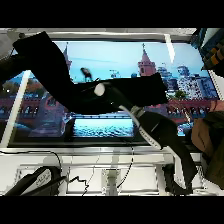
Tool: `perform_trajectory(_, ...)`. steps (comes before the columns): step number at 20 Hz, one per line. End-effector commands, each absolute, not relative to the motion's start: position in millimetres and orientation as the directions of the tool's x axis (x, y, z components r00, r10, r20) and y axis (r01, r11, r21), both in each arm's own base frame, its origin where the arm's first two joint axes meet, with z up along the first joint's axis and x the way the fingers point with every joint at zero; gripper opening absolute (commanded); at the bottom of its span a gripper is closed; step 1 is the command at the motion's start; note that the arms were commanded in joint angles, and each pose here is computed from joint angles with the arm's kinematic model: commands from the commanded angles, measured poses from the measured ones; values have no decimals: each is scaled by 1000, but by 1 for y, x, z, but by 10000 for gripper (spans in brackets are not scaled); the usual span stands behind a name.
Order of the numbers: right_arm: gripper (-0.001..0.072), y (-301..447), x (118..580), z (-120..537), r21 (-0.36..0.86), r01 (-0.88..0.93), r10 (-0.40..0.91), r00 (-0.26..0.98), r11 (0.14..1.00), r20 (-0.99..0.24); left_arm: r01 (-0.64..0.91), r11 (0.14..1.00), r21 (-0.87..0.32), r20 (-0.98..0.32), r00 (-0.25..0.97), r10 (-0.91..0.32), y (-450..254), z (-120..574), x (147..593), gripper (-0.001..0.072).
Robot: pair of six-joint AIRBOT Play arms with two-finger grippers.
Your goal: Fold the clothes and pants, and hang the long-sleeved shirts on hangers.
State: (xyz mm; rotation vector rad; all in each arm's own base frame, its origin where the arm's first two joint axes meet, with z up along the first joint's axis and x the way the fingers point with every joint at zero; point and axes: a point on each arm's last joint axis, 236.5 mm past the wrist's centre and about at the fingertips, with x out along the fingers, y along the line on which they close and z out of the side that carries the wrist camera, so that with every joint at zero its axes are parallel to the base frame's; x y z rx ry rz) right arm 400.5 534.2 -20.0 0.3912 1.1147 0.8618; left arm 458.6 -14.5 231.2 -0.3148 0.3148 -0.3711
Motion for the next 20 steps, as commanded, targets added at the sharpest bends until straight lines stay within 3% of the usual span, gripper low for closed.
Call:
perform_trajectory(1,5,585,361,-27,665,-461,792,154,587,-591,337,860,-383,-238,864,-444,-39,233,456,21)
perform_trajectory(6,7,568,370,-32,632,-473,763,151,614,-629,370,843,-389,-246,841,-483,-59,228,457,21)
perform_trajectory(11,7,434,432,-35,424,-465,543,156,777,-825,414,805,-426,-295,777,-556,-96,198,464,21)
perform_trajectory(18,8,239,517,97,373,-331,486,389,867,-783,384,723,-573,-382,655,-651,-214,121,476,23)
perform_trajectory(19,8,216,523,117,371,-308,476,436,876,-764,359,698,-619,-393,628,-671,-236,107,473,39)
perform_trajectory(20,9,197,526,135,367,-289,465,476,884,-746,345,668,-659,-398,594,-699,-258,96,467,141)
